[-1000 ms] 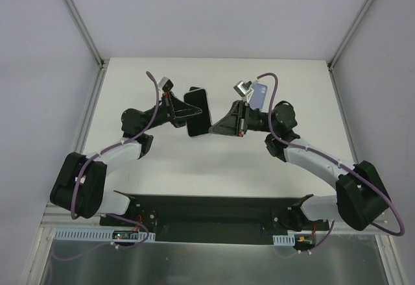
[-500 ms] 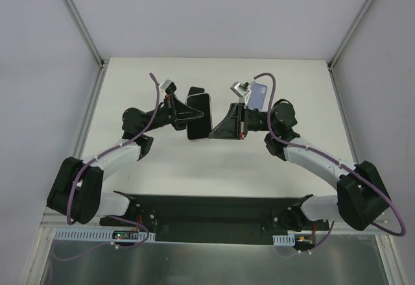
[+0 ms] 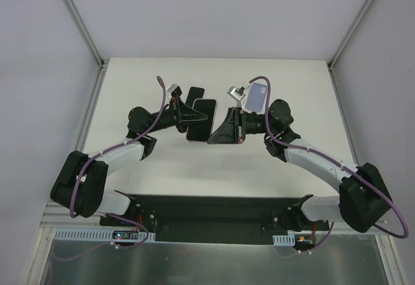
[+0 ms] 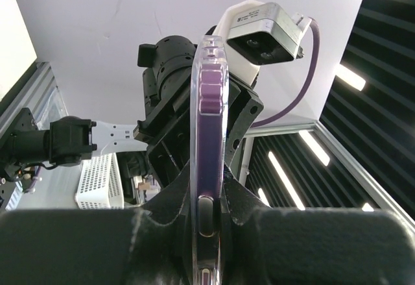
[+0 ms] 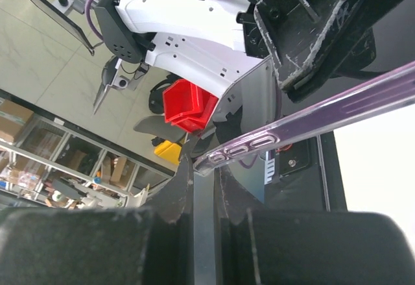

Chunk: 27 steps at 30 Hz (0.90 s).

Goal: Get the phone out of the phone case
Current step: Remove the phone case from the phone.

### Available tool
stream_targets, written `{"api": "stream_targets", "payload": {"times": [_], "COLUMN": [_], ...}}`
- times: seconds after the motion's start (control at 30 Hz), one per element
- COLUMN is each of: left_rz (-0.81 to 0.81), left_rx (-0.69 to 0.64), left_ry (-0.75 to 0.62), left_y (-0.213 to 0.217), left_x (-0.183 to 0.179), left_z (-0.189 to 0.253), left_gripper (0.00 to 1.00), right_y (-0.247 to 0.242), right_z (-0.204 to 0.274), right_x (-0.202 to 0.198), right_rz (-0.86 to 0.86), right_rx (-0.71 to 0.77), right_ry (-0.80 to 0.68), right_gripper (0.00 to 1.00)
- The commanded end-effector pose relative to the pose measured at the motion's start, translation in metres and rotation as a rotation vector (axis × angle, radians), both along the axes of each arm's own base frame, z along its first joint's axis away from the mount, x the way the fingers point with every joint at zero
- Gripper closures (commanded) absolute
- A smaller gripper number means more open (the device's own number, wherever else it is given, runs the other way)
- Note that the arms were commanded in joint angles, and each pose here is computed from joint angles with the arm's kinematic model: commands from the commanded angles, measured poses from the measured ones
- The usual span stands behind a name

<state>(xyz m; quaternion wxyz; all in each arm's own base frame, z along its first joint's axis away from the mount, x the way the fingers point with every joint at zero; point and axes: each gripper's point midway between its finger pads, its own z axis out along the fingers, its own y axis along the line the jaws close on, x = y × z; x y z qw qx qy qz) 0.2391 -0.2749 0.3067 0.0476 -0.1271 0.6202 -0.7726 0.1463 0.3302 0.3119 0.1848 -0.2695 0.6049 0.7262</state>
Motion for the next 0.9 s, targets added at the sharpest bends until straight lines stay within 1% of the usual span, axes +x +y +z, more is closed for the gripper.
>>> {"api": "stream_targets", "payload": {"times": [0.0, 0.03, 0.07, 0.13, 0.17, 0.2, 0.53, 0.63, 0.87], "left_rz": [0.148, 0.149, 0.149, 0.151, 0.151, 0.149, 0.141, 0.142, 0.139], "left_rx": [0.039, 0.038, 0.036, 0.035, 0.033, 0.033, 0.019, 0.018, 0.014], "left_ry": [0.18, 0.178, 0.176, 0.176, 0.173, 0.172, 0.159, 0.16, 0.149], "left_y": [-0.003, -0.003, -0.003, -0.003, -0.003, -0.003, -0.006, -0.007, -0.007], "left_x": [0.037, 0.037, 0.037, 0.037, 0.036, 0.035, 0.032, 0.031, 0.027], "left_z": [-0.031, -0.031, -0.03, -0.029, -0.028, -0.027, -0.018, -0.017, -0.012], "left_gripper": [1.0, 1.0, 1.0, 1.0, 1.0, 1.0, 1.0, 1.0, 1.0], "right_y": [-0.007, -0.007, -0.007, -0.006, -0.008, -0.008, -0.003, 0.0, 0.008], "right_z": [0.052, 0.048, 0.047, 0.041, 0.042, 0.038, 0.035, 0.034, 0.03], "right_x": [-0.049, -0.047, -0.047, -0.044, -0.045, -0.044, -0.047, -0.042, -0.024], "right_rz": [0.126, 0.119, 0.107, 0.092, 0.081, 0.073, 0.072, 0.044, -0.031], "right_rx": [0.171, 0.148, 0.151, 0.11, 0.114, 0.092, 0.077, 0.052, 0.005], "right_ry": [-0.395, -0.374, -0.412, -0.398, -0.439, -0.428, -0.452, -0.456, -0.397], "right_gripper": [0.99, 0.99, 0.98, 0.99, 0.99, 0.99, 0.99, 0.98, 0.99]}}
